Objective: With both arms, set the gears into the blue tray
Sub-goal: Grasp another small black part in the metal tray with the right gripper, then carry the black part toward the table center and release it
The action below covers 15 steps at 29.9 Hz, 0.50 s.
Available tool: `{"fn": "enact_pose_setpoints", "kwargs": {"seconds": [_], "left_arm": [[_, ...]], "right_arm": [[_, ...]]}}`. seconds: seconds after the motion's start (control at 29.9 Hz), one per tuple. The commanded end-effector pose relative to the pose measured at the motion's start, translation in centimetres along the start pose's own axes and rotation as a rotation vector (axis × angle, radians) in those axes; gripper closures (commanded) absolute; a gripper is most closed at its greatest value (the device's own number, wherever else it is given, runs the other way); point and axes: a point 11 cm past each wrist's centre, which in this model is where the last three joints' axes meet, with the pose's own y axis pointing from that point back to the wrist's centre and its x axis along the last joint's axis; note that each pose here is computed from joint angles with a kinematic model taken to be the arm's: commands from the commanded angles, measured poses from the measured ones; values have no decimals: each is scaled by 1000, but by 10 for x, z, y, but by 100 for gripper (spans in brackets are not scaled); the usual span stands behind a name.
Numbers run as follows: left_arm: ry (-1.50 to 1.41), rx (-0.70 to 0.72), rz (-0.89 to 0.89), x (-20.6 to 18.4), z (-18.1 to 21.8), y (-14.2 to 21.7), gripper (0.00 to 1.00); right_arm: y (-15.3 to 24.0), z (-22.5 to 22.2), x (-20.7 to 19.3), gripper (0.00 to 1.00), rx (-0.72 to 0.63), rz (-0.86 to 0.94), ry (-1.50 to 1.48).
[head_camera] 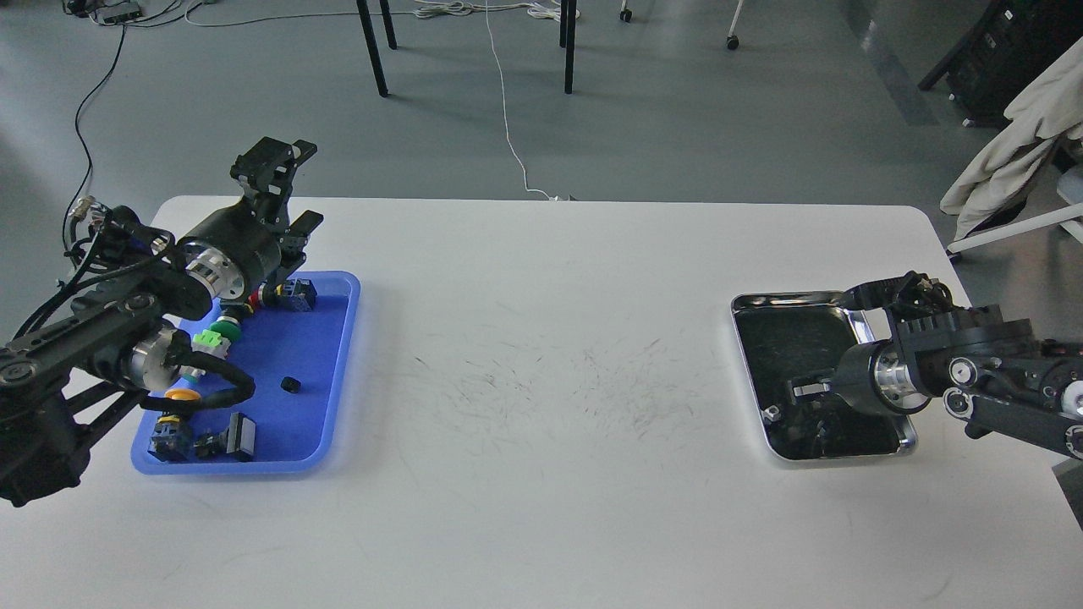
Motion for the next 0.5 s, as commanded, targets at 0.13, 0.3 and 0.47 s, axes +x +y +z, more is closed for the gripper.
{"fn": "enact_pose_setpoints", "kwargs": {"seconds": [0.13,0.3,0.47], "left_arm": [[0,1,-3,-1,-1,0,2],[-12,-1,-7,-3,-1,-1,2],[-12,-2,-7,-4,0,-1,2]], "right_arm": [[23,-23,38,98,57,74,24],[46,-53,77,98,151,139,-50],[43,-115,101,98,290,133,-73]]}}
